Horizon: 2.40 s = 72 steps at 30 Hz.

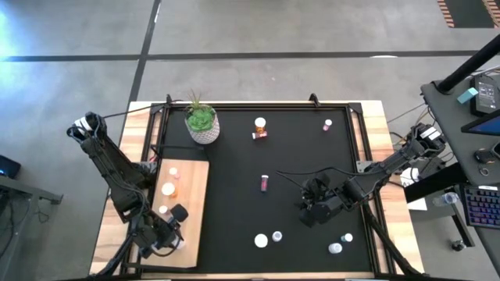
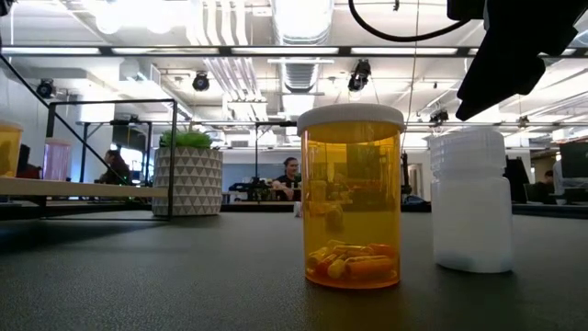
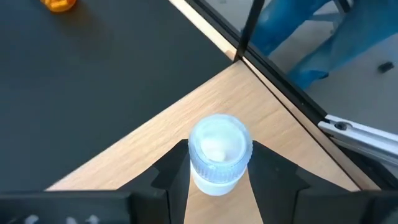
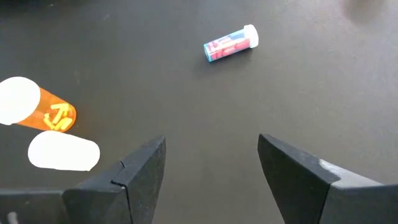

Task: Pick and place medicine bottles onto shelf by color
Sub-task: Put the top white pill bottle on the shelf

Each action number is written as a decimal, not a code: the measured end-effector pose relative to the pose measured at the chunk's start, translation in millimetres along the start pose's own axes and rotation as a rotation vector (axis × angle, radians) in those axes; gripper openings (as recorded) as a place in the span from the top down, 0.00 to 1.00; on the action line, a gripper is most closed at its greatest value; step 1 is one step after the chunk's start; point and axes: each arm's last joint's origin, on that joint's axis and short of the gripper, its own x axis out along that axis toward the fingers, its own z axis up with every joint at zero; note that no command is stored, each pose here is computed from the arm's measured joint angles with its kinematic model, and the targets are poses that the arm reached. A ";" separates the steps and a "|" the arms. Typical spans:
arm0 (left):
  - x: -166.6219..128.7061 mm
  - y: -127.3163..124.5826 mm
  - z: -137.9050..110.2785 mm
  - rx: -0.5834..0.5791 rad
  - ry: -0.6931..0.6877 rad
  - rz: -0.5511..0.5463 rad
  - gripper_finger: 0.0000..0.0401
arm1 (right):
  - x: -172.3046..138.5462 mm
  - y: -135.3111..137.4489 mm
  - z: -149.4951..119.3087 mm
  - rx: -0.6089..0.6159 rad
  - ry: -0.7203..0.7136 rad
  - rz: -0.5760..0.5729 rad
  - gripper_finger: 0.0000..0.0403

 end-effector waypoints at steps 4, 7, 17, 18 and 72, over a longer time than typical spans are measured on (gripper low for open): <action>-0.2 0.4 -0.7 -0.028 0.004 0.013 0.65 | 0.0 0.0 0.0 0.000 0.000 0.001 0.39; 0.0 1.2 -2.0 -0.055 0.013 0.032 0.60 | 0.0 0.1 0.1 0.000 0.000 0.001 0.39; -22.8 3.2 5.5 -0.042 -0.046 0.020 0.56 | 0.0 0.2 0.1 0.001 -0.001 0.001 0.38; -26.8 3.7 6.4 -0.046 -0.064 0.014 0.56 | 0.0 0.2 0.1 0.001 -0.002 0.002 0.38; 10.2 12.8 70.9 -1.309 0.431 0.383 0.56 | 0.0 0.4 0.4 0.003 -0.003 0.004 0.38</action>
